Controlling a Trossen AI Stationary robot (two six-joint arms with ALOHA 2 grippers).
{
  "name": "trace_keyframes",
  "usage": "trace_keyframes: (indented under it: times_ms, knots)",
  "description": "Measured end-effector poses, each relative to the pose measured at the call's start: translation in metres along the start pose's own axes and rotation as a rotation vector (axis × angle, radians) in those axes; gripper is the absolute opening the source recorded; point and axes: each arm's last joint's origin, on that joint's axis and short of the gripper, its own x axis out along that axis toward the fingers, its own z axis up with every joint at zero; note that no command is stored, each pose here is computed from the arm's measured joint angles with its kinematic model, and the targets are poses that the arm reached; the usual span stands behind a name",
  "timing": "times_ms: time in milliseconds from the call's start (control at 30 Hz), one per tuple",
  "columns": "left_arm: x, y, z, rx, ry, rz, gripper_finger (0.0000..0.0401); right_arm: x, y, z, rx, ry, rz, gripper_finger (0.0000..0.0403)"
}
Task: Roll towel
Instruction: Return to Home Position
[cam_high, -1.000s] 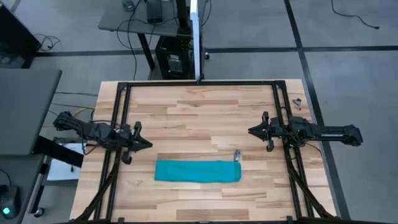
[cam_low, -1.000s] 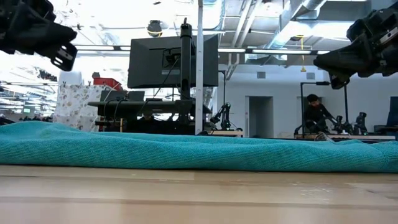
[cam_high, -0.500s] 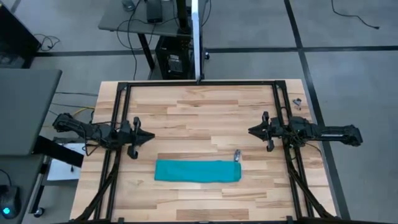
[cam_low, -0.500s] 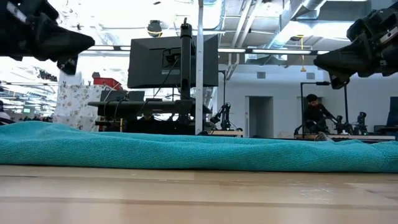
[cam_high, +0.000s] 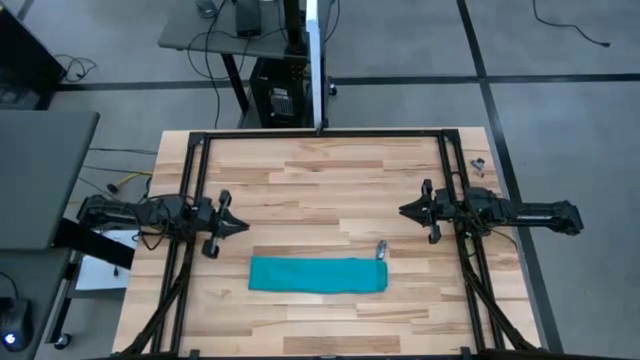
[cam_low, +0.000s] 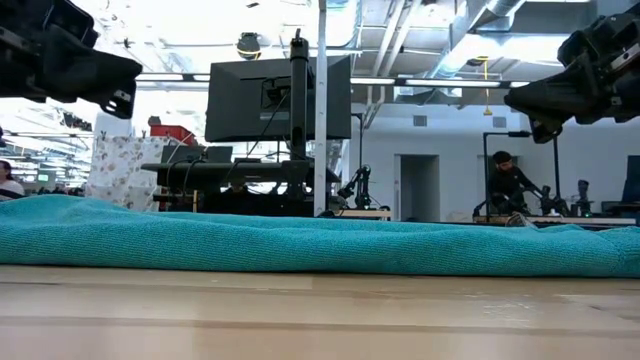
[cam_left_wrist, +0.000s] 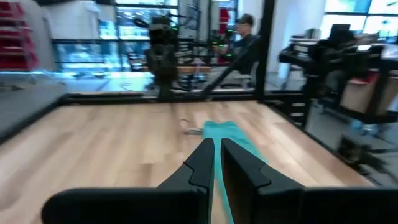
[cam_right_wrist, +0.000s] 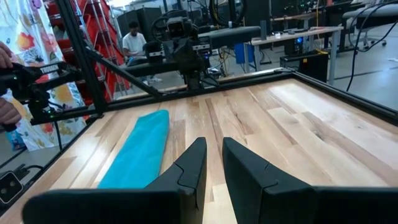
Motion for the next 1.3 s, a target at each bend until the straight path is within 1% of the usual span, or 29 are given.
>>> trace_keyframes:
  times_ms: [167, 233, 567, 1300]
  knots:
    - [0.0, 0.0, 0.0, 0.067, 0.0, 0.0, 0.0012, 0.0, 0.0, -0.0001, 0.0, 0.001, 0.0, 0.0047]
    - [0.0, 0.0, 0.0, 0.074, 0.0, 0.0, 0.0012, 0.0, 0.0, -0.0001, 0.0, 0.001, 0.0, 0.0047]
    - [0.0002, 0.0, -0.0004, 0.003, 0.003, 0.001, 0.0012, 0.0, 0.0, -0.0002, 0.0, 0.002, 0.0, 0.0047]
    - [0.0002, 0.0, -0.0004, -0.004, 0.002, 0.001, 0.0012, 0.0, 0.0, -0.0003, 0.001, 0.003, 0.0, 0.0047]
